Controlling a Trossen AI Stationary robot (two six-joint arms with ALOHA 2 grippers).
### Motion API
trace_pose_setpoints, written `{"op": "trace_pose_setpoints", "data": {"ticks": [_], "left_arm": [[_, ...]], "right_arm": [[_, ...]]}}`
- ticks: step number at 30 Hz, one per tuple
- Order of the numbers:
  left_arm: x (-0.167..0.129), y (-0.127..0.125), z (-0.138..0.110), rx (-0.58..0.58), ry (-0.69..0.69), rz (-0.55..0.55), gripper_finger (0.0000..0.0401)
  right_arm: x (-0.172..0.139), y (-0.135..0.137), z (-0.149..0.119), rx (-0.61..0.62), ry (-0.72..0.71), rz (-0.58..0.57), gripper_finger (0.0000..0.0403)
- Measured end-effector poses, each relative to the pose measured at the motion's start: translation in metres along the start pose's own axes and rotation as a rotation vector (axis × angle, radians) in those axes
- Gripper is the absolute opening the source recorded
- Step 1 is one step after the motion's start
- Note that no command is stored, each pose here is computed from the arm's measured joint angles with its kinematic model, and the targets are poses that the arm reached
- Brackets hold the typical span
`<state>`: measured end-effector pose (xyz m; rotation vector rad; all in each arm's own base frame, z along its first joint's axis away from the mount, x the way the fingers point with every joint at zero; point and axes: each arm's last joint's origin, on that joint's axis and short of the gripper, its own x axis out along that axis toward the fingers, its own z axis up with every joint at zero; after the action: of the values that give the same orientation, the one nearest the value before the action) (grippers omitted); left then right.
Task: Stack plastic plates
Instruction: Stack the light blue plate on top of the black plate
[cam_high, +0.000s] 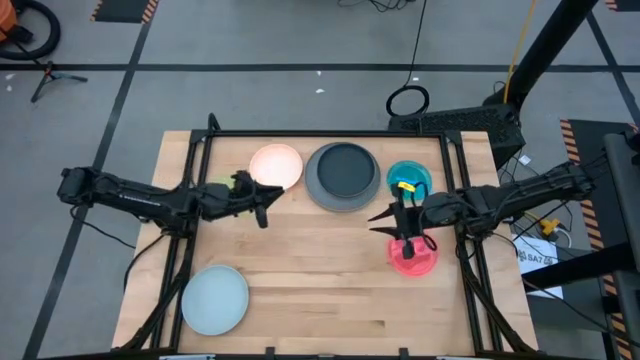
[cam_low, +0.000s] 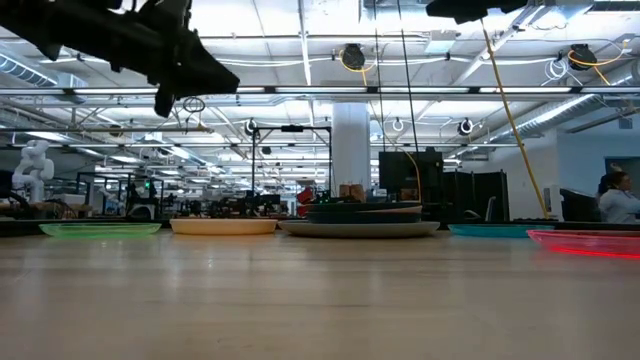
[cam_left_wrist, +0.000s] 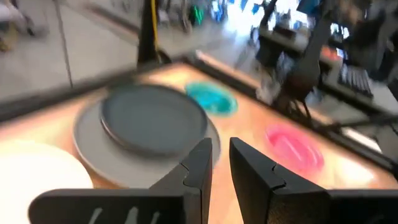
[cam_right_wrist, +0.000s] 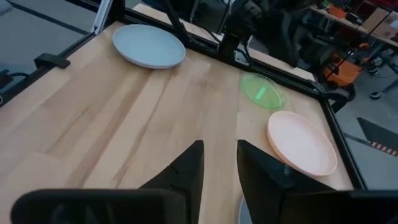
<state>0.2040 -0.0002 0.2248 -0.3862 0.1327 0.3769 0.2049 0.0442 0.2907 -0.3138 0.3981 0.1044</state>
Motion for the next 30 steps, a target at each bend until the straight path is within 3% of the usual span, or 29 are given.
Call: {"op": "trace_pose_setpoints", "data": {"ticks": [6,11,14,17,21,26,30], "left_arm": [[0.004,-0.014,0.006,0.021,0.352,0.071,0.0062],[-0.005,-0.029,0.012,0.24,0.81,0.093,0.0062],[-0.015,-0.035,-0.001,0.36,1.093,0.033,0.0062],[-0.023,-0.04,-0.021,0.423,1.279,-0.03,0.0062],[-0.029,-0.05,-0.042,0.476,1.4,-0.025,0.0063],[-0.034,-0.06,-0.054,0.465,1.426,0.007,0.0063],[-0.042,-0.07,-0.061,0.494,1.423,-0.029,0.0063]], "right_arm": [[-0.001,0.0,0.0,-0.004,-0.004,-0.001,0.0089],[-0.001,0.0,0.0,-0.006,-0.001,0.0,0.0089],[-0.001,0.0,0.0,-0.006,-0.001,0.0,0.0089],[-0.001,0.0,0.0,-0.006,0.002,0.001,0.0089],[-0.001,0.0,-0.001,0.007,0.003,0.001,0.0089],[-0.001,0.0,-0.001,0.009,0.004,0.002,0.0089],[-0.001,0.0,-0.001,0.008,0.007,0.002,0.0089]]}}
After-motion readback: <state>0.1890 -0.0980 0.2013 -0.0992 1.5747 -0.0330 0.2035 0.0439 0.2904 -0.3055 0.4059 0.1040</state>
